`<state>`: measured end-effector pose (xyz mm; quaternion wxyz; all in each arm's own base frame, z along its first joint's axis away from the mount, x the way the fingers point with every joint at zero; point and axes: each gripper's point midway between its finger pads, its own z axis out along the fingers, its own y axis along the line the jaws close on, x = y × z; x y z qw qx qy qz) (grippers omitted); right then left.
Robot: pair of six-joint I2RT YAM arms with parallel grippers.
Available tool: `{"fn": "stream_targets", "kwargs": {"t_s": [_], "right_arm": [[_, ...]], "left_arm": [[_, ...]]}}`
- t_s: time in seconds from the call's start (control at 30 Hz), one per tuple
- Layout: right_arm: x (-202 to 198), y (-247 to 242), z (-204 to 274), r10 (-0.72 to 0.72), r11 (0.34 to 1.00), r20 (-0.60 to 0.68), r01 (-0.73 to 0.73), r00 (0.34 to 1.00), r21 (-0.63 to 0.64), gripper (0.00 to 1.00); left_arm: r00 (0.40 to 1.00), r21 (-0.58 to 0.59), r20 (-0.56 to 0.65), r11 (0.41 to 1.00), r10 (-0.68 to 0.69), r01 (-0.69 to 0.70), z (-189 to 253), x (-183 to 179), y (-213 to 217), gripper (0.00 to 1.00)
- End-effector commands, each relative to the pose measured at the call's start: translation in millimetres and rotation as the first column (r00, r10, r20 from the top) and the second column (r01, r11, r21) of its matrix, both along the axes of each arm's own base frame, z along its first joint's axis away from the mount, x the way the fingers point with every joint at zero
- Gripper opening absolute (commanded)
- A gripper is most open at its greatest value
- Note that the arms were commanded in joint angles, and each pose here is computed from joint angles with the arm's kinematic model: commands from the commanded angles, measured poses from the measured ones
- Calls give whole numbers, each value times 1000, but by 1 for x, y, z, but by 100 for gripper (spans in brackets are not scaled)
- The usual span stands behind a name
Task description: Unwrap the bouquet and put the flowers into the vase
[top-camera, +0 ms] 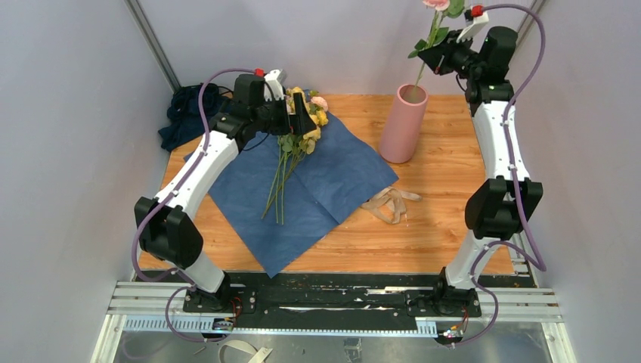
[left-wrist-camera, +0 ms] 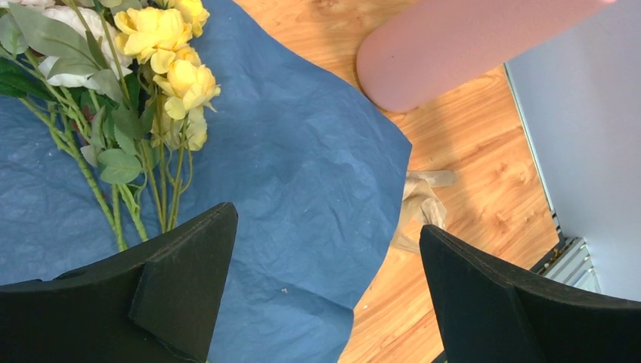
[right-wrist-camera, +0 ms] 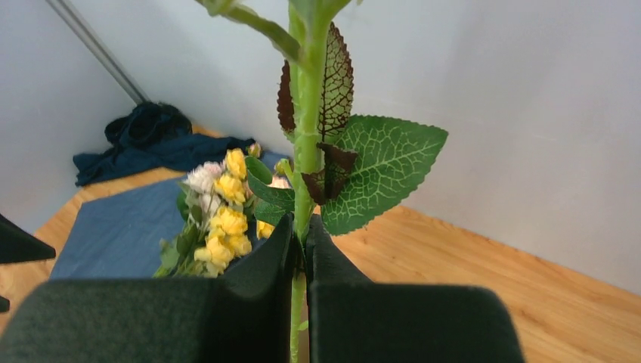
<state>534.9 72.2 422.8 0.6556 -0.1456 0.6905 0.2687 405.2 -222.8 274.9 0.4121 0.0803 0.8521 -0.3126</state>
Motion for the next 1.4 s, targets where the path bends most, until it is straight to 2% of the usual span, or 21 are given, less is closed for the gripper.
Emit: {"fn": "stream_targets", "kwargs": {"t_s": [0.0, 0.17, 0.2, 0.23, 0.27, 0.3, 0.33, 0.4, 0.6, 0.8, 0.93, 1.03, 1.17, 1.27, 1.37], "right_arm": [[-23, 23, 3, 79, 996, 41, -77, 996, -51, 0], [-33, 37, -35, 97, 993, -38, -99, 995, -58, 0], [-36, 38, -40, 101, 993, -49, -104, 994, -58, 6], [-38, 39, -43, 104, 993, -58, -107, 993, -56, 17], [-38, 39, -46, 101, 993, -72, -105, 992, -54, 30], [-39, 38, -47, 94, 994, -85, -99, 992, -55, 49], [-39, 37, -46, 89, 994, -87, -94, 992, -61, 56], [-41, 34, -42, 72, 994, -89, -78, 993, -70, 62], [-48, 23, -30, -6, 996, -68, 0, 998, -84, 63], [-67, 21, -16, -18, 998, -49, 15, 999, -67, 63], [-85, 22, -3, -17, 998, -28, 15, 999, -57, 64], [-101, 18, 9, -41, 998, -4, 41, 999, -57, 64], [-115, 25, 23, 2, 999, 13, -2, 1000, -37, 55], [-117, 34, 14, 42, 999, -21, -42, 999, -17, 45], [-119, 48, -1, 77, 997, -58, -77, 995, -7, 40]], "left_arm": [[1000, 31, -24, 999, -8, 9, -13, 2, 1, 99], [999, 20, -42, 1000, -5, 6, -17, 4, -1, 99], [999, 17, -43, 1000, -6, 7, -18, 4, -2, 99], [999, 15, -47, 1000, -5, 5, -18, 5, -2, 99], [999, 13, -50, 1000, -3, 3, -18, 6, -3, 99], [999, 15, -52, 1000, 3, -2, -18, 7, -2, 99], [998, 27, -66, 999, 20, -19, -22, 10, -1, 99], [994, 56, -89, 996, 67, -62, -24, 16, 5, 100], [965, 160, -175, 973, 195, -168, -43, 32, 21, 99], [915, 242, -281, 944, 289, -224, -71, 39, 36, 96], [833, 333, -453, 927, 318, -173, -121, 31, 59, 97], [807, 470, -450, 870, 383, -150, -149, 25, 87, 93], [800, 554, -449, 826, 398, -100, -170, 13, 104, 86], [794, 599, -458, 798, 399, -56, -185, 2, 114, 79], [794, 632, -444, 774, 416, -53, -190, -6, 123, 73]]}}
